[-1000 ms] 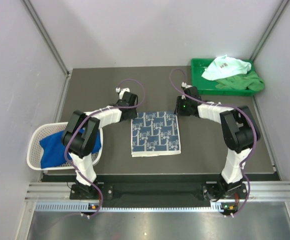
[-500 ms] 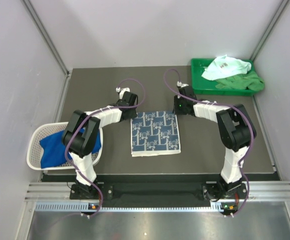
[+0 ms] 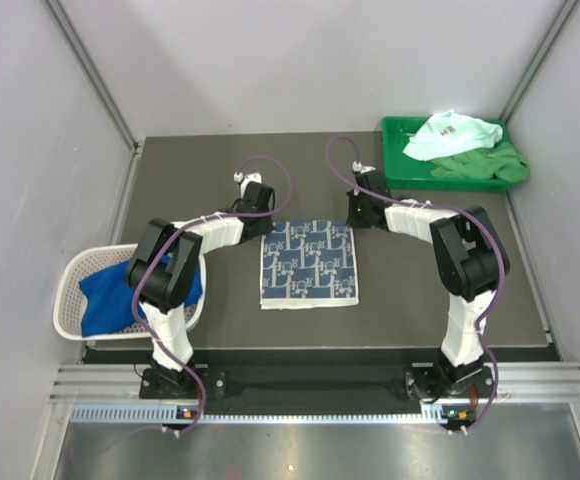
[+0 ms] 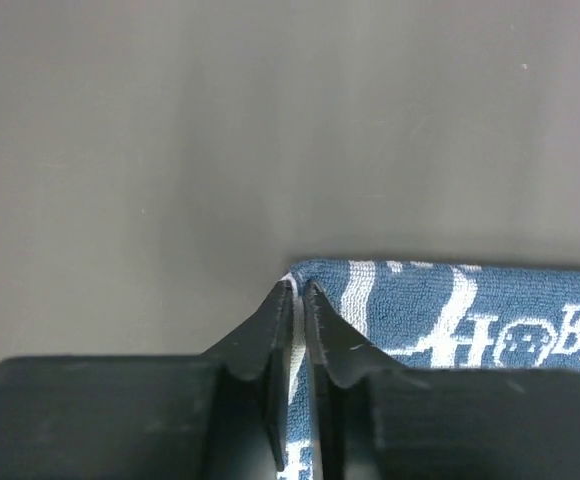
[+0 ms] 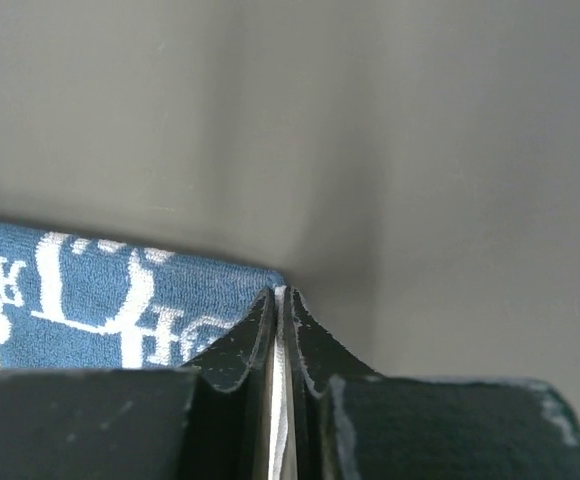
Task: Fold and stack the towels
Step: Fold the towel
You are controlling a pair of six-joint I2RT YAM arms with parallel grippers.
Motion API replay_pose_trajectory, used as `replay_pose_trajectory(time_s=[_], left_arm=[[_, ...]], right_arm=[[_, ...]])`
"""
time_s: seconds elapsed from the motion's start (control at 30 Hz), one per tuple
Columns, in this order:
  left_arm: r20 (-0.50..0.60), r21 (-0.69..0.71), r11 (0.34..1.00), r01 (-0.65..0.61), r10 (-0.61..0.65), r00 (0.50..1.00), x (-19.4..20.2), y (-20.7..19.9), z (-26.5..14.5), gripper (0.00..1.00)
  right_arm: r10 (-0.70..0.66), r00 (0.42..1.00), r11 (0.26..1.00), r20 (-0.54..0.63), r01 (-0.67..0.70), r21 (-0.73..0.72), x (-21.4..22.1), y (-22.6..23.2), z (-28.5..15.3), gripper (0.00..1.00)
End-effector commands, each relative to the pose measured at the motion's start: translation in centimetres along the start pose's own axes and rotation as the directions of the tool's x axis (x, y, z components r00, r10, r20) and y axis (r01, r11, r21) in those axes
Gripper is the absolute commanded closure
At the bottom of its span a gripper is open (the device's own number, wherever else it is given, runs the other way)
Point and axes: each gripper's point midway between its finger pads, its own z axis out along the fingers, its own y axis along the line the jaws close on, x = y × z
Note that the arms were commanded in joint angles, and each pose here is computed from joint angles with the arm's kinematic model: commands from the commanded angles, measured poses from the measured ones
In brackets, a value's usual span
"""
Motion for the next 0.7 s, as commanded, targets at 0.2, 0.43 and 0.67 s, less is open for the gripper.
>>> replay_pose_trajectory(time_s=[0.2,0.43,0.67], left_arm=[[0.082,0.057,0.998,0.005,-0.010,0.997,-2.7,0.0,0.4,1.00],[0.205,0.146,0.989,0.017,-0.047,0.978,-6.2,-1.0,-1.9,1.00],[0.260,0.225,0.974,0.038,-0.097,0.961,-6.8,-1.4,-4.8,1.00]], right_arm=[[-0.006,0.999,1.000,0.049,0.007,-0.010,-2.0,0.0,-0.1,1.00],[0.039,0.978,0.997,0.205,-0.023,-0.080,-5.6,0.6,-2.4,1.00],[0.070,0.951,0.988,0.301,-0.025,-0.149,-6.0,1.5,-6.1,1.00]])
